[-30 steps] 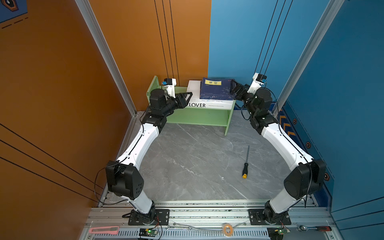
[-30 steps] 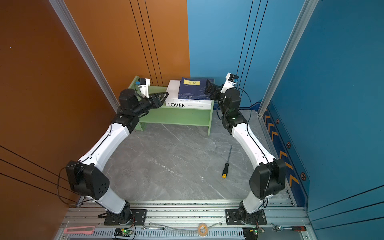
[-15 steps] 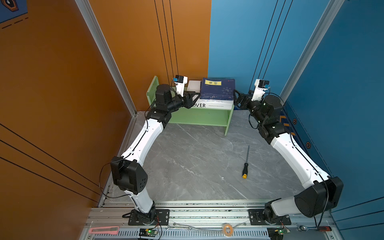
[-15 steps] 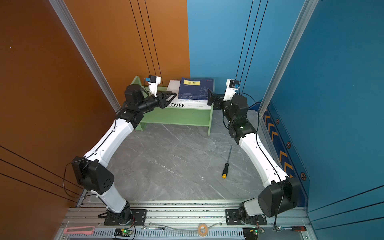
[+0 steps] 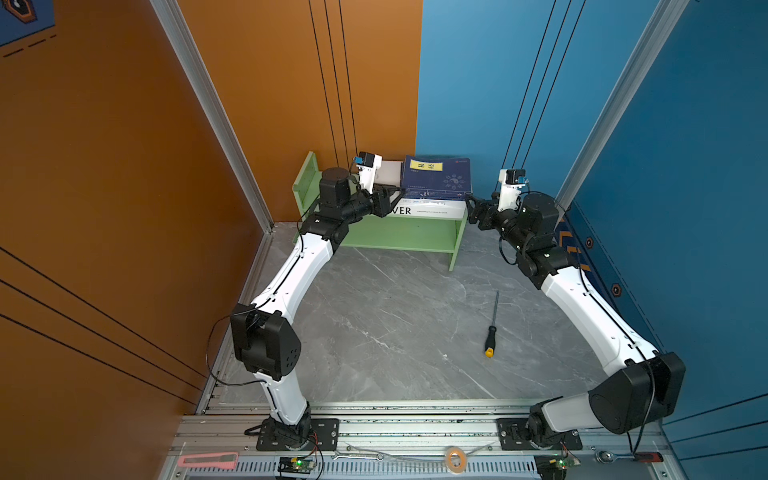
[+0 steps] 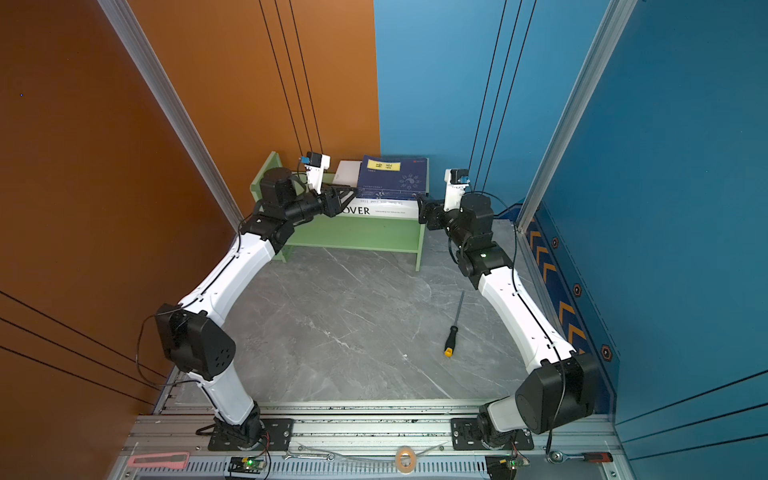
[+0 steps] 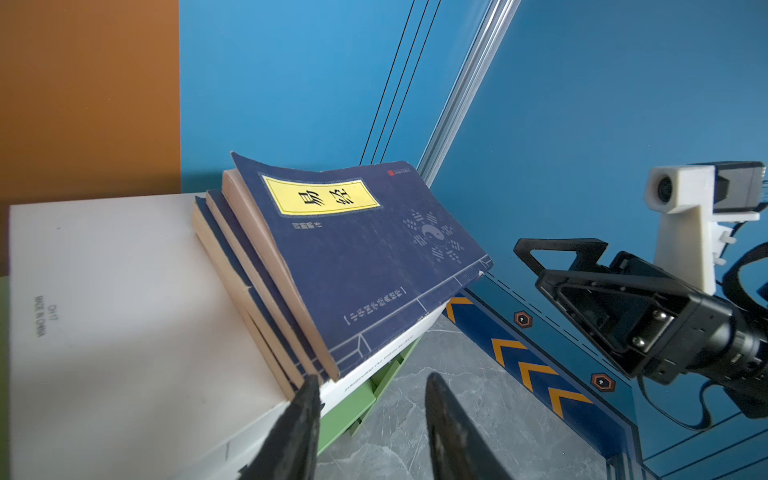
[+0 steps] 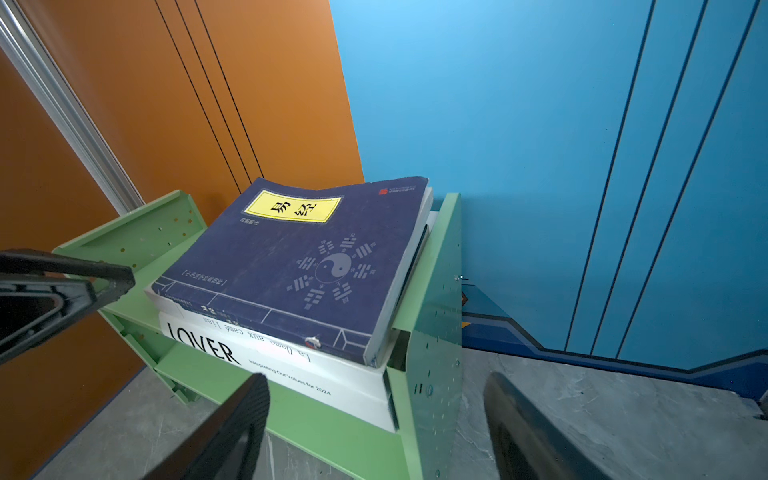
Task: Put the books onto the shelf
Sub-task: 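Push the book stack edges square with both grippers from opposite sides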
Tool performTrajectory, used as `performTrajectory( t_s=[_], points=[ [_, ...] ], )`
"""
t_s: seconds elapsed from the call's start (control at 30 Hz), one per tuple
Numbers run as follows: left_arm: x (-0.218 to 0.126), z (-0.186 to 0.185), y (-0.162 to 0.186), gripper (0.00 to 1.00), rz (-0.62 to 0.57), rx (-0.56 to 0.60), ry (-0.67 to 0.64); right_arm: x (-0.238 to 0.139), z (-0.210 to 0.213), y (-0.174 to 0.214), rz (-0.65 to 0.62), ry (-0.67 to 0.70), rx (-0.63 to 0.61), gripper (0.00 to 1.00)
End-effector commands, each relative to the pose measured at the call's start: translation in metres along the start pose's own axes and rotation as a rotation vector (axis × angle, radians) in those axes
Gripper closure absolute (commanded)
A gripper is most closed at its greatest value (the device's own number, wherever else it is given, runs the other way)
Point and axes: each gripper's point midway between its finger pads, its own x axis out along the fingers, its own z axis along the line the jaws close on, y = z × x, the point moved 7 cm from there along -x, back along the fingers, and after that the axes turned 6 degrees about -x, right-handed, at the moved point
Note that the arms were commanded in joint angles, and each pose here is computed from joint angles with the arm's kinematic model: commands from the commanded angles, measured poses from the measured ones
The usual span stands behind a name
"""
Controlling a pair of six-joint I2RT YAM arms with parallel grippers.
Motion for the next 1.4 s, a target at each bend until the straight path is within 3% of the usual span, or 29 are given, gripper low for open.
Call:
performTrajectory(
  t_s=[0.0, 0.5, 0.73, 1.17, 1.37],
  points=[
    [0.006, -0.006, -0.002, 0.58, 0.003, 0.041, -0.005, 0.006, -0.001, 0.0, 0.021, -0.013, -0.024, 0.22],
    [0.02, -0.007, 0.003, 0.62, 0.026, 0.074, -0.032, 0.021, -0.004, 0.004, 0.03, -0.008, -0.024, 0.28],
    [0.024, -0.007, 0.008, 0.61, 0.044, 0.128, -0.103, 0.026, -0.008, 0.005, 0.027, -0.004, -0.003, 0.28],
    [0.006, -0.007, 0.006, 0.61, -0.026, 0.123, -0.151, 0.033, -0.011, 0.008, 0.03, -0.003, 0.009, 0.35],
    [-0.003, -0.003, 0.002, 0.61, -0.068, 0.096, -0.161, 0.035, -0.011, 0.008, 0.032, -0.005, 0.01, 0.34]
  ],
)
